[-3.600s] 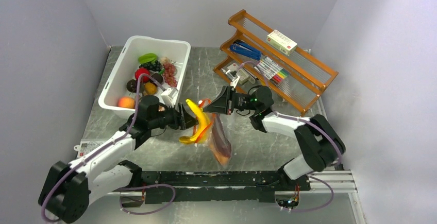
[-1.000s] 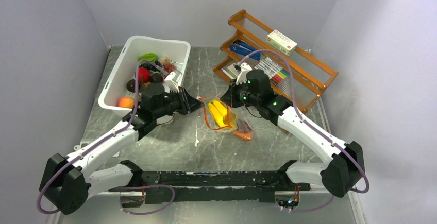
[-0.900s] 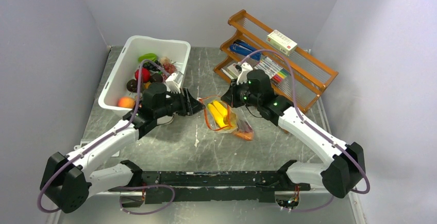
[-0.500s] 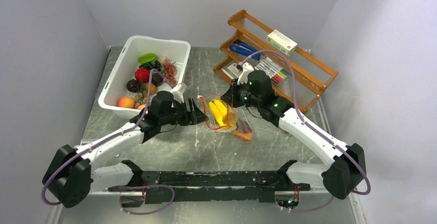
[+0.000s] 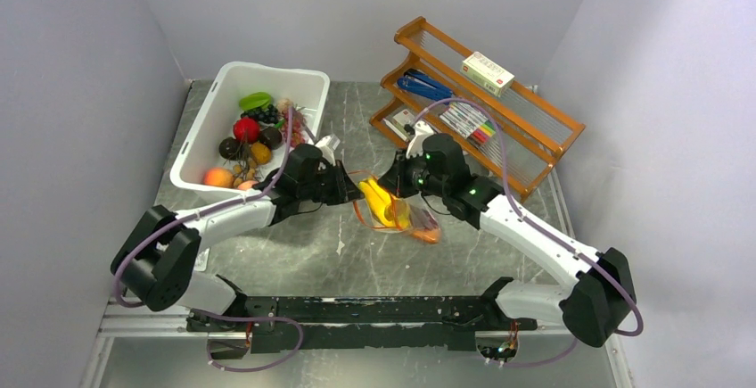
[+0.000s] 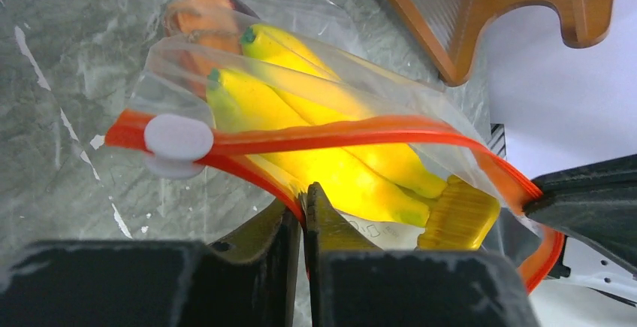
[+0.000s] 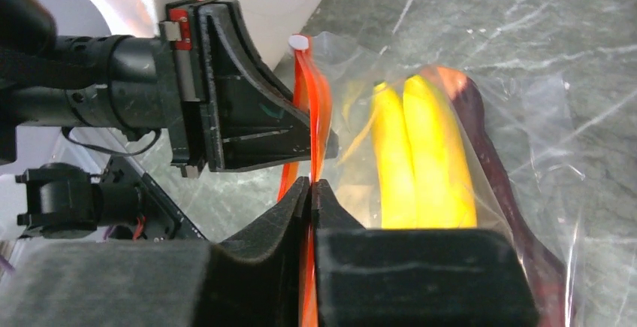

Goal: Place the food in the zip-top bag and seal the zipper
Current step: Adjust the fake fruit in the zipper food storage bag.

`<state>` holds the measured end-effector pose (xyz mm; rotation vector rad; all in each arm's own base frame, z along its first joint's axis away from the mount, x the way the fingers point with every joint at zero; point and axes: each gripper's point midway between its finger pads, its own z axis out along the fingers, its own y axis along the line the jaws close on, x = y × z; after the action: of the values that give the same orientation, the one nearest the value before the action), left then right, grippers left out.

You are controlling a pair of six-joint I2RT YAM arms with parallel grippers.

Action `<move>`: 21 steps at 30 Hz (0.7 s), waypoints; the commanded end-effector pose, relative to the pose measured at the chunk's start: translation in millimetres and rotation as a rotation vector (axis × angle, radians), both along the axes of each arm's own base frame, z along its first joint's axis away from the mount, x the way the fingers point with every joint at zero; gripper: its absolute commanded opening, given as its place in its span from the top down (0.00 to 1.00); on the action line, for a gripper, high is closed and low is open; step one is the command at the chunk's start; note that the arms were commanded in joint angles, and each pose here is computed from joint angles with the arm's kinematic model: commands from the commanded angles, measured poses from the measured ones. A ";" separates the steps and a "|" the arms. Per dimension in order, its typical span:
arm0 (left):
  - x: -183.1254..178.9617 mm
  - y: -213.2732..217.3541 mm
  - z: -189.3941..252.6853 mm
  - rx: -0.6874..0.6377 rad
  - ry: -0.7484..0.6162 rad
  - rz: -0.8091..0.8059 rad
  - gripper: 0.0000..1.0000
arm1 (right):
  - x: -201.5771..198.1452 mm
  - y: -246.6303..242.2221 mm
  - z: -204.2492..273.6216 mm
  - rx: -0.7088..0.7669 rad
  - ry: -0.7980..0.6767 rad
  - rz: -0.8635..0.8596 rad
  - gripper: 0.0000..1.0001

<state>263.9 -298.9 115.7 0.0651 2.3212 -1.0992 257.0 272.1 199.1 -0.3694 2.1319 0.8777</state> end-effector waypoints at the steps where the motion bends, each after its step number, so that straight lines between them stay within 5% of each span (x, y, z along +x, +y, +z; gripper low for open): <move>1: 8.3 -7.6 34.1 -0.053 -0.094 -0.001 0.93 | 5.7 -15.5 5.5 -0.053 -0.028 -0.095 0.89; 4: 7.2 -6.0 46.1 -0.063 -0.110 0.006 0.93 | 7.7 -28.3 4.9 -0.132 -0.017 -0.162 0.70; 8: 6.2 -7.0 53.9 -0.078 -0.116 0.000 0.93 | -2.6 -23.6 21.1 -0.187 -0.057 -0.176 0.58; 21: 10.6 -9.9 53.9 -0.072 -0.121 -0.002 0.93 | 5.1 -31.0 11.5 -0.507 -0.148 -0.195 0.53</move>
<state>267.5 -301.7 151.2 0.0795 2.2310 -1.1329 257.9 256.3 215.5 -0.4051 2.1839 0.3177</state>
